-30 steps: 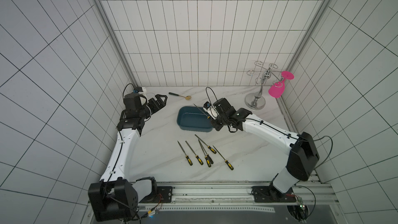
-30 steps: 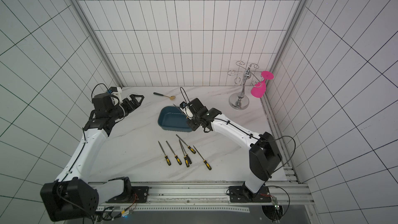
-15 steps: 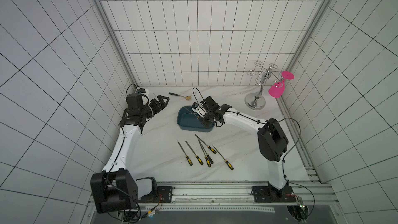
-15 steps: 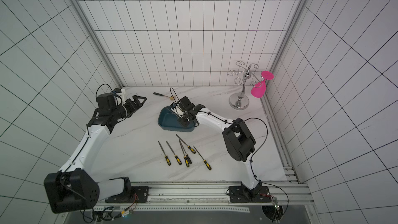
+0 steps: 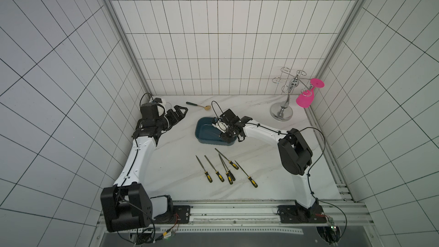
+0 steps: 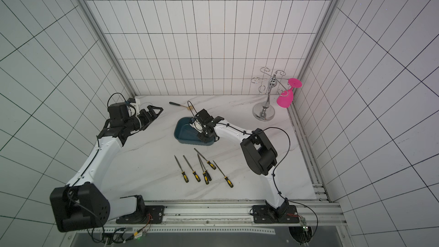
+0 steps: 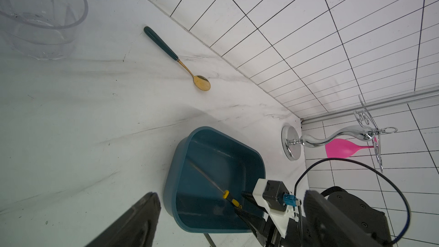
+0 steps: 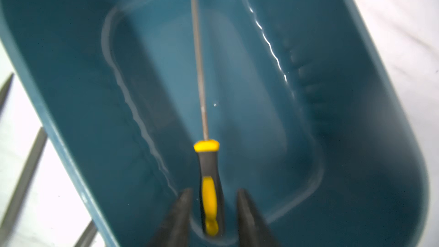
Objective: Put the file tool into the storage box
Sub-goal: Place the file tool in the storage box.
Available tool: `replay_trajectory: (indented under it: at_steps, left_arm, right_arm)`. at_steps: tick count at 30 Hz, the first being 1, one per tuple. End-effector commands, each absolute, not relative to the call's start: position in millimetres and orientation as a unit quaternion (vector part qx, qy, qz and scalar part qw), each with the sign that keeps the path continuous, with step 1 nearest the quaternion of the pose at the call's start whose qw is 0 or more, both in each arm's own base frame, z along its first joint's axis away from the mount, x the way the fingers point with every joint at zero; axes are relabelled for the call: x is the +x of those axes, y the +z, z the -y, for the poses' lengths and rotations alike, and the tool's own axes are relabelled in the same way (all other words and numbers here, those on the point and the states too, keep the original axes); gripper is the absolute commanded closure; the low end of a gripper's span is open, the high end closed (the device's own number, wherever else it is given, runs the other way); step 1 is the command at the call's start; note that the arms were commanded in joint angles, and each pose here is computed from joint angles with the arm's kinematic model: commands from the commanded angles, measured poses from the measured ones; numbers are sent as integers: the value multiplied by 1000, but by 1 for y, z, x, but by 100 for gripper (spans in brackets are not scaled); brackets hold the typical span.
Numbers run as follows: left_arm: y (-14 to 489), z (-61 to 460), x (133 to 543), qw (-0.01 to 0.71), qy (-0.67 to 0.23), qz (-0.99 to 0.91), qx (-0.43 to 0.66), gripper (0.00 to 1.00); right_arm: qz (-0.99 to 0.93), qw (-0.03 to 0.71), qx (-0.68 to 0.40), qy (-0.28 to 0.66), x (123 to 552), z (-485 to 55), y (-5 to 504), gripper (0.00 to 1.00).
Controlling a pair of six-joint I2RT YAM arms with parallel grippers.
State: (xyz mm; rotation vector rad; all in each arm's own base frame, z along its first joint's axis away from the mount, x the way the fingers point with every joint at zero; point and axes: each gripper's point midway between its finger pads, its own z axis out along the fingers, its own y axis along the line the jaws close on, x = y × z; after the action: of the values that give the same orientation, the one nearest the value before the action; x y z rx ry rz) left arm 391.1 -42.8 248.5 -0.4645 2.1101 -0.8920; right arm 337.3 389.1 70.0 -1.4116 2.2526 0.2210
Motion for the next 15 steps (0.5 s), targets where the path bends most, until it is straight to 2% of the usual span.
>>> replay_trajectory:
  at_steps: [1, 11, 15]
  left_arm:
    - [256, 44, 395, 397, -358, -827, -175, 2]
    - [253, 47, 395, 393, -357, -829, -173, 2]
    - [255, 51, 394, 397, -354, -830, -166, 2]
  right_arm:
    - [-828, 221, -510, 76, 333, -377, 72, 55]
    - [-844, 206, -488, 87, 326, -357, 68, 57]
    - [-848, 222, -472, 94, 328, -347, 76, 58]
